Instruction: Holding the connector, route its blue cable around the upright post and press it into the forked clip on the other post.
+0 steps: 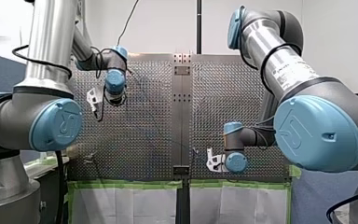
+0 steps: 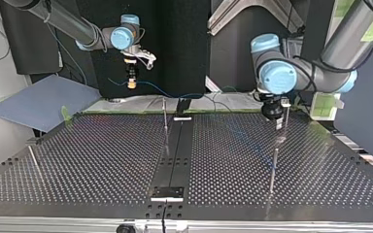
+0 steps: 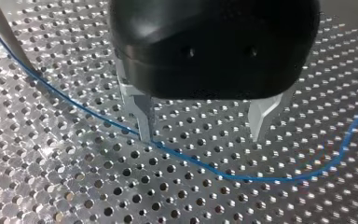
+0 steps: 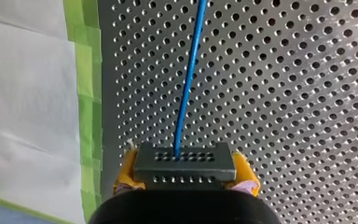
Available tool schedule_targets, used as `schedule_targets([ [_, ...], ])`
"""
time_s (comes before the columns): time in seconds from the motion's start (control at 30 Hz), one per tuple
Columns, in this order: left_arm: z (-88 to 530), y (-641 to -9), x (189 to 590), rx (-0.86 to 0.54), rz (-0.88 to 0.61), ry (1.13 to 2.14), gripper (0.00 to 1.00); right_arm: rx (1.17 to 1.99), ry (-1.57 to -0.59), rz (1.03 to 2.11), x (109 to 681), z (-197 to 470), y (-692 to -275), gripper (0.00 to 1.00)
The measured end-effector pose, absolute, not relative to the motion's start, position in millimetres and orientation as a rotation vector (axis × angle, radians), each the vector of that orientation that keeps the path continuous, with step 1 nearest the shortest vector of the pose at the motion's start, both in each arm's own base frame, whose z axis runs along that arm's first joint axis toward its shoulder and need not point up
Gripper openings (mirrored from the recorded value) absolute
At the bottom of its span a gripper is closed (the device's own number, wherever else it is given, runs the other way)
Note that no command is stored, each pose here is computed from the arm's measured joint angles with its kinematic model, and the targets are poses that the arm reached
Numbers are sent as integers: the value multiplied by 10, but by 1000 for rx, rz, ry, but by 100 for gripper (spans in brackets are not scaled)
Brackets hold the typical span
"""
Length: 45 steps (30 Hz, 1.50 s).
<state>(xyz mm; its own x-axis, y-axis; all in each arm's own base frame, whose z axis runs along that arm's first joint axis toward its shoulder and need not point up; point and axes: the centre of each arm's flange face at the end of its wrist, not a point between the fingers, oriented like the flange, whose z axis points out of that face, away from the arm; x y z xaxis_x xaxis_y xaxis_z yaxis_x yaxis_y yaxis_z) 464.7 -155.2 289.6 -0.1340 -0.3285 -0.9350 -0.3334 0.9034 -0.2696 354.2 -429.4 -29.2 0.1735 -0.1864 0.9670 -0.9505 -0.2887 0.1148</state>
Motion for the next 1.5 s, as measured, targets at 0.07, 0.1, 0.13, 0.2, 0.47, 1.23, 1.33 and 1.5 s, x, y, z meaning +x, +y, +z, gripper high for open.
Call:
schedule_targets([
  [0.07, 2895, -1535, 4548, -500, 20, 1751, 100, 1640, -1103, 1193, 3544, -291, -4297, 0],
  [0.1, 2895, -1526, 4494, -498, 26, 1760, 100, 1640, -1102, 1195, 3545, -290, -4298, 0],
  [0.13, 2899, -1521, 4456, -497, 28, 1767, 100, 1641, -1102, 1197, 3547, -290, -4298, 0],
  [0.2, 2921, -1514, 4384, -494, 30, 1779, 100, 1641, -1102, 1200, 3549, -290, -4298, 0],
  [0.47, 3205, -1538, 4218, -458, 6, 1787, 100, 1642, -1098, 1210, 3558, -287, -4300, 0],
  [1.23, 4611, -1562, 3926, -390, -79, 1647, 100, 1646, -1098, 1218, 3566, -286, -4301, 0],
  [1.33, 4758, -1569, 3844, -378, -107, 1638, 100, 1648, -1096, 1221, 3570, -285, -4301, 0],
  [1.5, 4904, -1584, 3683, -353, -144, 1641, 100, 1649, -1095, 1224, 3574, -284, -4302, 0],
])
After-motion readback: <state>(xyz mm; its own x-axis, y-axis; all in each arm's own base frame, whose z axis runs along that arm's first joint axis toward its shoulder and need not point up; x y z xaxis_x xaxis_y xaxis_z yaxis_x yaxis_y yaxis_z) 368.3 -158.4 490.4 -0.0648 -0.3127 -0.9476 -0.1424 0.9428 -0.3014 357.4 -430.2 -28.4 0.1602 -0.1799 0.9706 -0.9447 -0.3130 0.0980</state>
